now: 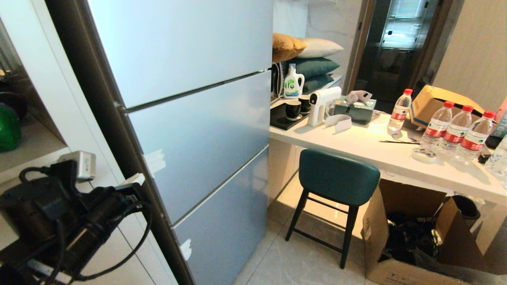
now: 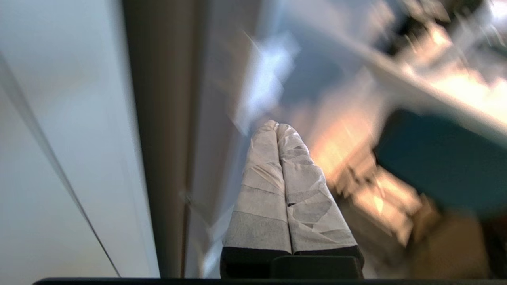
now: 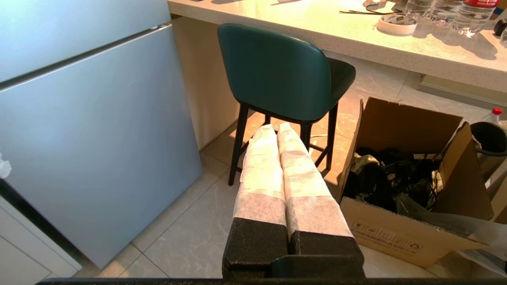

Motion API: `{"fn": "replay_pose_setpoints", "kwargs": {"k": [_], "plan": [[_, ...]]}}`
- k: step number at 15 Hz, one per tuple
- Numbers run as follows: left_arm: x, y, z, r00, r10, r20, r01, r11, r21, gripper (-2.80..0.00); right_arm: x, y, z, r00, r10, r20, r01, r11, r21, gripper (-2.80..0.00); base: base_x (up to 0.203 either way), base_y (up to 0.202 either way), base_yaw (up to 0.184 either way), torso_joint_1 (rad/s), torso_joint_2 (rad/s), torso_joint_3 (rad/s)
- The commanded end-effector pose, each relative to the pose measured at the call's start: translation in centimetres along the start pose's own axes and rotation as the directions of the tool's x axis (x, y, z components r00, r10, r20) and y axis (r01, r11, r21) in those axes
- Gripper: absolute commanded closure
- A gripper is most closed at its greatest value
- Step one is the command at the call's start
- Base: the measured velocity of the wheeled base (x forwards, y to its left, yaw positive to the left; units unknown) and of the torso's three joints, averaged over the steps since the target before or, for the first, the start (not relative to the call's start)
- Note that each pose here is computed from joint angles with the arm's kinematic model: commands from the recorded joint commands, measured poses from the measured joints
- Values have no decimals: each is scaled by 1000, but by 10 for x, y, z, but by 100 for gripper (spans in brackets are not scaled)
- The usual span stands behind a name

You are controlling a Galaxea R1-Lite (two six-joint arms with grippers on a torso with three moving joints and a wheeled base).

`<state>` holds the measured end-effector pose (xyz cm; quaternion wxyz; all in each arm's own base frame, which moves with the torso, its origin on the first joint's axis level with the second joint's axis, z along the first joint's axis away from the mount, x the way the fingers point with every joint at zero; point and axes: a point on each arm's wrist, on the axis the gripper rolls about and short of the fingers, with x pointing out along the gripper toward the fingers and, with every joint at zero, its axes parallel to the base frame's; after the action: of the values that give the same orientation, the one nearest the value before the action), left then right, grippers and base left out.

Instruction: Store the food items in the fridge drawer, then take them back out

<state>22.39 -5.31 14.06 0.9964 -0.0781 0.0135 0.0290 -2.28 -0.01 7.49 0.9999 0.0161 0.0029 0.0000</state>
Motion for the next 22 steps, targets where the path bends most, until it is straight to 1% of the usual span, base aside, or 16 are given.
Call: {"fn": "replay_pose_setpoints", "kwargs": {"k": [1,5,8,10,12,14,16,18,20,22], "plan": [[12,-1,-7,999,47,13,-47,999,-4,0,0,0,0,1000,0,-1,0,1000,0,0,0,0,0,0,0,0],[25,-2,-11,998,65,9,-65,998,-1,0,0,0,0,1000,0,-2,0,1000,0,0,0,0,0,0,0,0],[42,-4,-15,997,71,9,-71,997,-6,0,0,0,0,1000,0,-2,0,1000,2,0,0,0,0,0,0,0],[57,2,-15,995,96,23,-96,995,-15,0,0,0,0,1000,0,-1,0,1000,2,0,0,0,0,0,0,0],[68,8,-14,992,123,35,-122,992,-37,0,0,0,0,1000,0,-2,0,1000,2,0,0,0,0,0,0,0],[73,14,-17,989,143,31,-142,989,-51,0,0,0,0,1000,0,-2,0,1000,2,0,0,0,0,0,0,0],[72,18,-18,991,131,24,-130,990,-50,0,0,0,0,1000,0,-2,0,1000,2,0,0,0,0,0,0,0],[76,20,-20,990,136,27,-134,990,-52,0,0,0,0,1000,0,-2,0,1000,2,0,0,0,0,0,0,0],[81,23,-23,990,138,34,-137,989,-53,0,0,0,0,1000,0,-2,0,1000,2,0,0,0,0,0,0,0],[85,23,-28,991,123,49,-120,991,-58,0,0,0,0,1000,0,-2,0,1000,2,0,0,0,0,0,0,0]]}}
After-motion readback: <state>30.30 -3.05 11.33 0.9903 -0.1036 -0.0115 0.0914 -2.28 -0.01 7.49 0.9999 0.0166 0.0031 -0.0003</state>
